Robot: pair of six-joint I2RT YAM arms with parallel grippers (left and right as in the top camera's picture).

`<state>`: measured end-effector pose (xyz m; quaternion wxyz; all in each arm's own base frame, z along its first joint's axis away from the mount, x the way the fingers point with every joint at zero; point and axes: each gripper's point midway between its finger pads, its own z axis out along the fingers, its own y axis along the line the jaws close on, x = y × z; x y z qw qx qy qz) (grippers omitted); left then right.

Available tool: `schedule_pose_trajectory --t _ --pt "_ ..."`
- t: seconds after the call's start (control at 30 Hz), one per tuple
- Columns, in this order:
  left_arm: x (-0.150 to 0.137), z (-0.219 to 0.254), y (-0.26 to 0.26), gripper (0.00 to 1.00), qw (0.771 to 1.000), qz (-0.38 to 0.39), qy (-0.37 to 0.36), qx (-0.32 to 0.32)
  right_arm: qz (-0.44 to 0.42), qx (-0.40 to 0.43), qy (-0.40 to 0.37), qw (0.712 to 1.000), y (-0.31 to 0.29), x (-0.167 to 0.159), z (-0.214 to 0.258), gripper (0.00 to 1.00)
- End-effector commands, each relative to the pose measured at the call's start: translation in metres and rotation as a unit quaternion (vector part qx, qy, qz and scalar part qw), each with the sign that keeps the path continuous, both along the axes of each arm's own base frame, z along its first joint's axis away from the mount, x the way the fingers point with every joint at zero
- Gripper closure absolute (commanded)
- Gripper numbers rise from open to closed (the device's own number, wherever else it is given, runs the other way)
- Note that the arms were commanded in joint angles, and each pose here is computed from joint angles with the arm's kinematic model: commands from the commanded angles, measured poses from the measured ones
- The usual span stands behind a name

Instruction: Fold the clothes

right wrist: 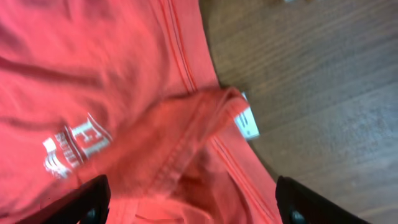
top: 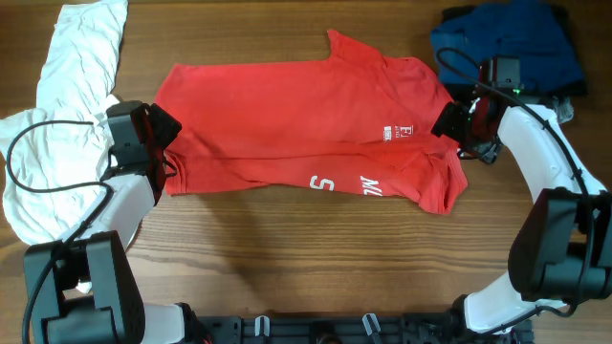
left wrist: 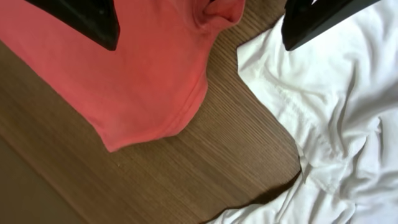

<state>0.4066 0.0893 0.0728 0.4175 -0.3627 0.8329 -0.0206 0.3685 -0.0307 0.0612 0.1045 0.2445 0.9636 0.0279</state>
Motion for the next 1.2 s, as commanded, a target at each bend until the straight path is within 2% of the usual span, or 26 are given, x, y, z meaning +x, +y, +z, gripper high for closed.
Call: schedule_pose_trajectory --t 0.0,0.07,0.2,0.23,0.3,0.43,0.6,0.93,1.17 --pt "0.011 0.011 -0.01 0.08 0.997 -0.07 0.019 0.029 0.061 0.004 -0.023 0.998 0.004 0.02 0.035 0.04" --pt "0.019 0.026 -0.019 0.01 0.993 -0.11 0.038 0.025 0.105 0.015 -0.034 0.994 0.013 0.026 0.062 0.01" --pt "0.041 0.076 -0.025 0.01 0.983 -0.171 0.053 0.05 0.19 0.004 -0.074 0.979 0.039 0.042 0.107 0.01" --pt "0.054 0.089 -0.023 0.0 0.98 -0.183 0.054 0.064 0.216 -0.002 -0.093 0.972 0.053 0.05 0.114 0.0" --pt "0.073 0.092 -0.02 0.0 0.978 -0.188 0.054 0.07 0.237 -0.005 -0.118 0.964 0.073 0.061 0.118 0.01" --pt "0.119 0.067 -0.024 0.01 0.972 -0.219 0.049 0.065 0.268 -0.004 -0.157 0.95 0.111 0.081 0.119 0.01" --pt "0.151 0.019 -0.031 0.01 0.957 -0.263 0.072 0.102 0.281 -0.002 -0.161 0.946 0.128 0.086 0.113 0.01" --pt "0.166 -0.043 -0.025 0.02 0.947 -0.278 0.091 0.132 0.28 -0.005 -0.154 0.948 0.127 0.083 0.111 0.01" --pt "0.171 -0.068 -0.025 0.09 0.946 -0.282 0.092 0.134 0.28 -0.004 -0.152 0.948 0.127 0.082 0.108 0.0"
